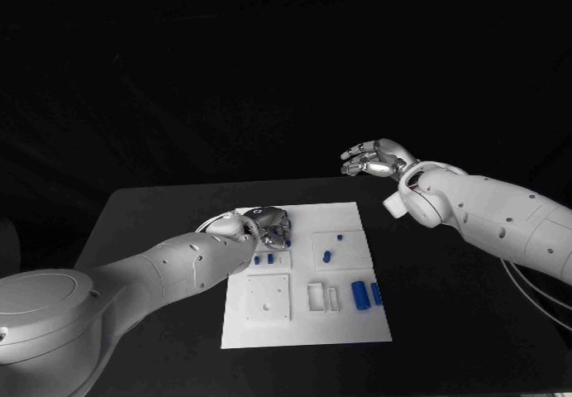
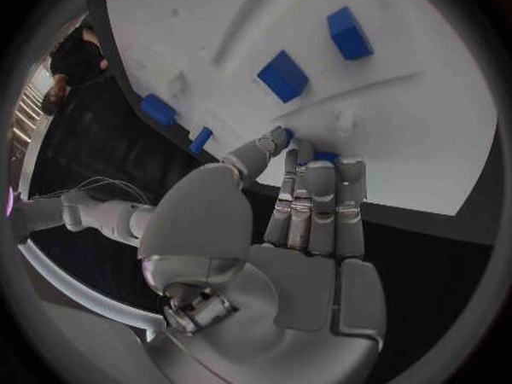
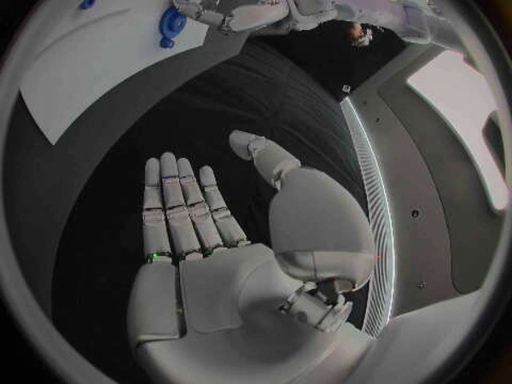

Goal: Assemble the parts on the task board

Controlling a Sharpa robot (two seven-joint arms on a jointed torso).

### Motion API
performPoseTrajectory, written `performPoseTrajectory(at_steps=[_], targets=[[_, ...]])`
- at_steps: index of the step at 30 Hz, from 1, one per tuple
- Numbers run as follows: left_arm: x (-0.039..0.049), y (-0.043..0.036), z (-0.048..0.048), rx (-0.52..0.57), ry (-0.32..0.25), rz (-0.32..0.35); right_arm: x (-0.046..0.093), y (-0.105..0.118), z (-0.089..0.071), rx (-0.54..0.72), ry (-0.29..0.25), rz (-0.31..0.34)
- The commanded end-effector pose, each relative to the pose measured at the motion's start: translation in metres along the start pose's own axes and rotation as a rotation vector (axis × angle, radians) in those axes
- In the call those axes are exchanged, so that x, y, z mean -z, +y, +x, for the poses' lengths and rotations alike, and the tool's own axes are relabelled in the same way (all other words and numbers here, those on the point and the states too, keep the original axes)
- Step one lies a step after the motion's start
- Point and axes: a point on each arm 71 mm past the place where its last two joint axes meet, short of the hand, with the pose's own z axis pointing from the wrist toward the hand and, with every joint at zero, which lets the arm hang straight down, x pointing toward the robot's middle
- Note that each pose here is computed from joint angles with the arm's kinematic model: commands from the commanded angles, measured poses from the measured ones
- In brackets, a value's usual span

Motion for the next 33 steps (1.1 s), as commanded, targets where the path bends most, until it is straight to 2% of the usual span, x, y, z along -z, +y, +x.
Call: performPoseTrajectory(at_steps=[1,6,33], targets=[[0.0014,-0.0026,0.0161,0.024,0.083,0.005,0.0,0.002,0.002,-0.004,0.017,-0.011],[0.0014,-0.0028,0.0168,0.025,0.08,0.005,0.0,0.002,0.002,-0.004,0.016,-0.011],[-0.0006,-0.0174,0.0188,-0.002,0.07,0.043,-0.001,0.002,0.002,-0.004,0.016,-0.013]])
